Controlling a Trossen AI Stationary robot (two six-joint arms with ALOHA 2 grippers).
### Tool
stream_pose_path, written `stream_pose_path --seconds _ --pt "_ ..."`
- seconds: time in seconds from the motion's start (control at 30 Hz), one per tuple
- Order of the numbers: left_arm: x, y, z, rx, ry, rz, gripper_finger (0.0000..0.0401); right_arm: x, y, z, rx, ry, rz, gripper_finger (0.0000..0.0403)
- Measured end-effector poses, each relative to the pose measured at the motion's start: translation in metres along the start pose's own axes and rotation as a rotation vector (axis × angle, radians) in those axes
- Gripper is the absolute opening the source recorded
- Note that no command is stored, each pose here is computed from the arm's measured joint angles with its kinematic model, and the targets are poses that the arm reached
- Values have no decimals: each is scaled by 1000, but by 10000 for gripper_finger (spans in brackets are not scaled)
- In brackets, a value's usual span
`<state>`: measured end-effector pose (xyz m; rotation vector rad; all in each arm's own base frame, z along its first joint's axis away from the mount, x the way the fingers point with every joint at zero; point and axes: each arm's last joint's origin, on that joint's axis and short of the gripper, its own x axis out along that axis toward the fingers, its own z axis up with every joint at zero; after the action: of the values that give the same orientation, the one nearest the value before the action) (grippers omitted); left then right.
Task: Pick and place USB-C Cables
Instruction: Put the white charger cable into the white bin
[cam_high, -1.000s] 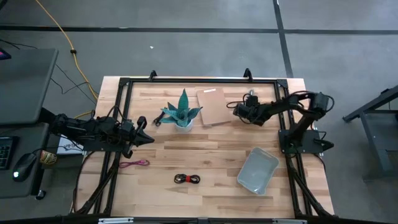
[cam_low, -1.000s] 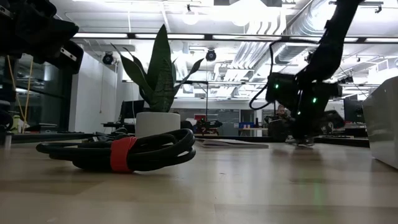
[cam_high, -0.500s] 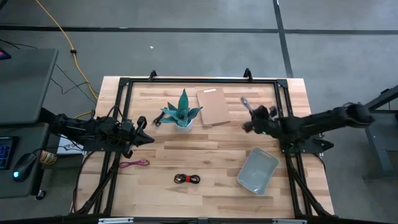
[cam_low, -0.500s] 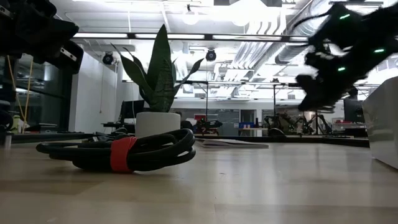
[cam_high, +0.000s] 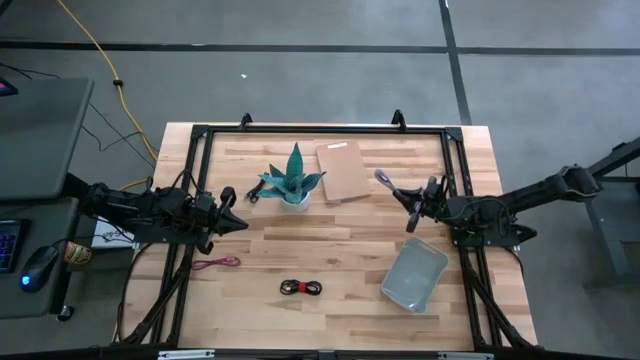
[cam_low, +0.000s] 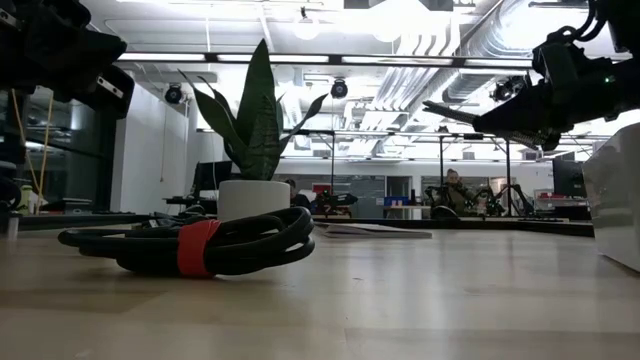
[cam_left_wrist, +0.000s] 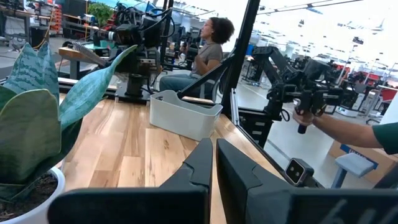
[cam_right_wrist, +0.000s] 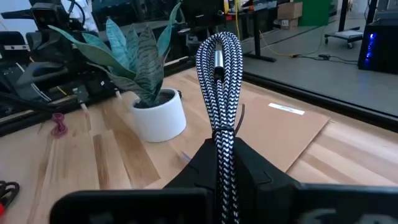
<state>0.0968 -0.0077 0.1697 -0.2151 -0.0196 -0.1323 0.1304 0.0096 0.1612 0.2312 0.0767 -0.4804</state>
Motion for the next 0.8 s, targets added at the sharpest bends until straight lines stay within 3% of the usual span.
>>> stream_pose_path --seconds 0.37,0.53,0.67,0.8 --pt "0 0 0 0 0 0 3 0 1 0 -36 13 44 5" --pt "0 0 0 -1 0 0 3 0 2 -1 -121 15 61 5" --pt "0 0 0 0 0 0 3 0 7 3 -215 26 201 5" --pt "0 0 0 0 0 0 3 -3 24 28 -163 -13 393 5"
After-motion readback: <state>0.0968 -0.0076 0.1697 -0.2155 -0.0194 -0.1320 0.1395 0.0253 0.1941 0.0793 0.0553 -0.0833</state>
